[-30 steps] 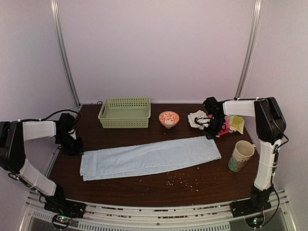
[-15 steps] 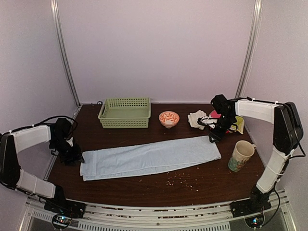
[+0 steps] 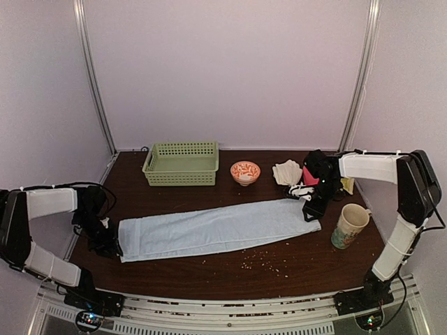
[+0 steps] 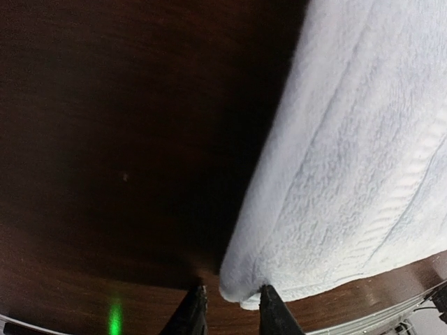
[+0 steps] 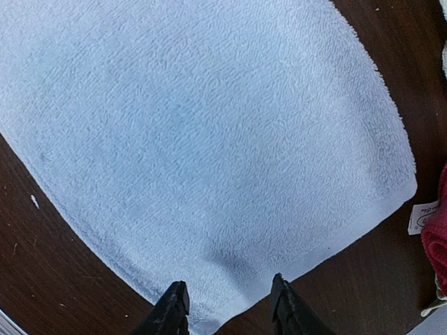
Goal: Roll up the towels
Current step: Adjust the towel at the center of the board, then pick up the towel from the center of the board, then fold the towel at the center of the board.
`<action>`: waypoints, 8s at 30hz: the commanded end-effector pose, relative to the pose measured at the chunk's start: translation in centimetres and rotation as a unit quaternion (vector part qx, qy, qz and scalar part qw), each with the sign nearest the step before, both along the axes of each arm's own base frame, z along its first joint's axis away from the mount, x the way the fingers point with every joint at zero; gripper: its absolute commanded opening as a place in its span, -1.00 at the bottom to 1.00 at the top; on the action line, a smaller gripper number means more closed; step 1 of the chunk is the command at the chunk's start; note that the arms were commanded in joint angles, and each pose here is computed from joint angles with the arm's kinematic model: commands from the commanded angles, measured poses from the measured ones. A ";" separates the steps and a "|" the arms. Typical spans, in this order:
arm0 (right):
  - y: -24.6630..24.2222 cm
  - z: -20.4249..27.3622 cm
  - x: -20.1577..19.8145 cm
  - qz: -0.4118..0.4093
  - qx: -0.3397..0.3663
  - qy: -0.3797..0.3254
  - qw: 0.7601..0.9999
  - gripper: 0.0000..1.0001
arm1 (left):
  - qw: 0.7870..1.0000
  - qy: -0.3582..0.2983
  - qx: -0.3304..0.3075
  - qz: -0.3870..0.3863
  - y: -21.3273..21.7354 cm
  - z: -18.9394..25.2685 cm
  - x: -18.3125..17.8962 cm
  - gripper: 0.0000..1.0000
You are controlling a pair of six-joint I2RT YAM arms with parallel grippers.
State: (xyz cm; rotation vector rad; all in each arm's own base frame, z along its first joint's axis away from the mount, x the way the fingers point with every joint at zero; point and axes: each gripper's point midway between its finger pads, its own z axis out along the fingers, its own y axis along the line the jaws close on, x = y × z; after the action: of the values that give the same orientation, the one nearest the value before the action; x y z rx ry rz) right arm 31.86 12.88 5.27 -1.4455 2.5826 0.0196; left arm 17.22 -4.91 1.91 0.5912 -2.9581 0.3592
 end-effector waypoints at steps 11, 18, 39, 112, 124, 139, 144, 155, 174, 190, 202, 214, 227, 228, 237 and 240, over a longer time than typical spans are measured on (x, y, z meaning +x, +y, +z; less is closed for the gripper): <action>-1.4 -3.5 -0.8 0.014 -0.044 0.015 0.999 -0.20 | 0.999 -0.032 0.006 -0.004 0.1 1.5 1.5 -1.00; -1.6 -3.9 -0.9 0.015 -0.048 0.021 0.999 -0.20 | 0.998 -0.034 0.048 0.002 1.5 2.3 2.1 -0.42; -2.2 -5.4 -1.3 0.013 -0.062 0.037 0.997 -0.22 | 0.998 -0.058 0.003 0.005 0.0 1.6 2.9 -1.00; -5.6 -4.3 5.5 -0.239 0.008 0.082 0.967 -0.20 | 0.960 -0.206 0.015 -0.191 -7.6 2.6 10.5 -1.00; -5.4 -6.6 5.1 -0.228 0.030 0.098 0.968 -0.50 | 0.960 -0.209 0.011 -0.187 -8.0 2.6 11.1 -1.00; -3.2 2.2 7.7 -0.220 0.151 0.049 0.963 -1.00 | 0.958 -0.210 0.025 -0.195 -7.6 2.4 11.4 -1.00; -5.0 3.8 8.8 -0.235 0.155 0.055 0.958 -1.00 | 0.953 -0.214 0.028 -0.211 -7.8 2.6 12.0 -1.00; -7.3 7.7 10.3 -0.226 0.137 0.045 0.963 -1.00 | 0.950 -0.207 0.033 -0.232 -7.9 2.4 12.5 -1.00; 9.8 9.3 1.8 -0.086 0.321 0.256 0.908 -1.00 | 0.962 -0.169 0.045 -0.209 -7.2 -0.5 11.5 -1.00; 21.9 11.3 0.2 -0.042 0.375 0.294 0.878 -1.00 | 0.968 -0.168 0.039 -0.184 -7.3 -0.1 11.4 -1.00; 32.1 12.5 -2.2 -0.051 0.405 0.288 0.866 -1.00 | 0.975 -0.145 0.010 -0.167 -8.1 -0.6 9.7 -1.00; 40.1 13.0 -6.2 -0.045 0.438 0.339 0.832 -1.00 | 0.978 -0.133 0.005 -0.160 -8.4 -1.4 8.7 -1.00; 45.7 12.8 -10.0 -0.038 0.469 0.420 0.776 -1.00 | 0.980 -0.127 0.009 -0.154 -8.1 -2.0 8.0 -1.00; 46.0 12.9 -10.5 -0.037 0.469 0.427 0.773 -1.00 | 0.980 -0.128 0.010 -0.154 -8.1 -2.0 7.9 -1.00; 47.7 10.7 -12.4 -0.041 0.461 0.456 0.760 -1.00 | 0.979 -0.139 0.010 -0.147 -8.0 -1.4 8.2 -1.00; 48.1 9.7 -12.3 -0.051 0.461 0.466 0.754 -1.00 | 0.979 -0.139 0.012 -0.147 -7.9 -1.4 8.1 -1.00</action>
State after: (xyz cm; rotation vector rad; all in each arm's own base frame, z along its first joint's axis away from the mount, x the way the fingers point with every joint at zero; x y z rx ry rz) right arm 19.67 60.06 15.90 -0.9608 2.4509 2.0501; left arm 27.09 -13.43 1.46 0.0906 -3.3011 0.4667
